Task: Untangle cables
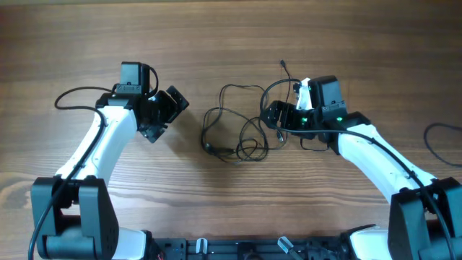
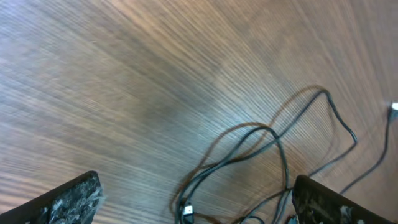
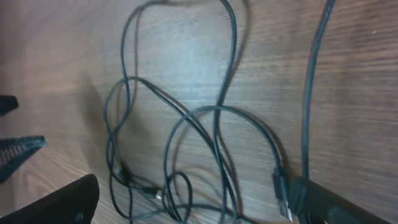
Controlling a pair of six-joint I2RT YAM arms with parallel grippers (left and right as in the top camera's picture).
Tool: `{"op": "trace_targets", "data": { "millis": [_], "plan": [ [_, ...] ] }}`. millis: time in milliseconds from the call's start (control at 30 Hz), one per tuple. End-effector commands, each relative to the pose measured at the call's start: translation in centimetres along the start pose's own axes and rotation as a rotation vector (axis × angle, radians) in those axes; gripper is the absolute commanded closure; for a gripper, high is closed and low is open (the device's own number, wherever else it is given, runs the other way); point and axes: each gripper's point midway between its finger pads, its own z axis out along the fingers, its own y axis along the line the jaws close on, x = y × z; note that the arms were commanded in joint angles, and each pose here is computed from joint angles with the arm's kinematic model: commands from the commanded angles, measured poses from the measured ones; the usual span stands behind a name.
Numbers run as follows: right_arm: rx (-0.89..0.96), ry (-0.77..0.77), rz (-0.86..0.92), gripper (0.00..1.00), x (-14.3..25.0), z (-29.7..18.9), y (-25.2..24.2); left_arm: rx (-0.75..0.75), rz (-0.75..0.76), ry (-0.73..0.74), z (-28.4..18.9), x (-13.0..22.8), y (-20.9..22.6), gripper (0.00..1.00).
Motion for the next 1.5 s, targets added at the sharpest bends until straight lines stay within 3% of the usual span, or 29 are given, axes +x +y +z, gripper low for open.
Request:
{"op": "trace_targets", "data": {
  "millis": [0, 100, 267, 467, 733, 933, 1000, 1100, 1333, 1467],
  "plan": [
    [-0.012, -0.038, -0.047, 0.04, -0.5, 0.6, 0.1, 0.039, 0.148, 0.007, -0.1, 0.9, -1.4, 0.00],
    [-0.013, -0.092, -0.164, 0.12, -1.8, 0.9, 0.3, 0.038, 0.174, 0.011, 0.0, 1.2, -1.7, 0.00],
    [0.021, -0.182, -0.227, 0.32, -4.1, 2.2, -0.5, 0.043, 0.186, 0.012, 0.1, 1.5, -2.0, 0.00],
    [-0.009, -0.239, -0.256, 0.32, -5.7, 5.5, -1.3, 0.044, 0.171, 0.013, 0.1, 1.5, -2.0, 0.00],
    [-0.047, -0.269, -0.280, 0.32, -6.3, 10.2, -3.2, 0.043, 0.025, 0.015, 0.1, 1.5, -2.0, 0.00],
    [-0.169, -0.220, -0.417, 0.42, -6.1, 11.3, -0.9, 0.043, 0.021, 0.016, 0.1, 1.5, -2.0, 0.00],
    [-0.228, -0.195, -0.444, 0.55, -5.5, 11.2, 0.2, 0.043, 0.009, 0.016, 0.1, 1.5, -2.1, 0.00],
    [-0.253, -0.170, -0.442, 0.96, -4.9, 11.3, 0.5, 0.042, -0.021, 0.016, 0.1, 1.5, -2.1, 0.00],
    [-0.330, -0.172, -0.342, 0.96, -6.3, 9.6, 1.3, 0.016, -0.008, 0.019, 0.2, 1.7, -1.5, 0.00],
    [-0.432, -0.200, -0.371, 0.96, -7.7, 6.1, 3.4, 0.010, 0.199, 0.026, 0.2, 1.9, -1.2, 0.02]
  ]
}}
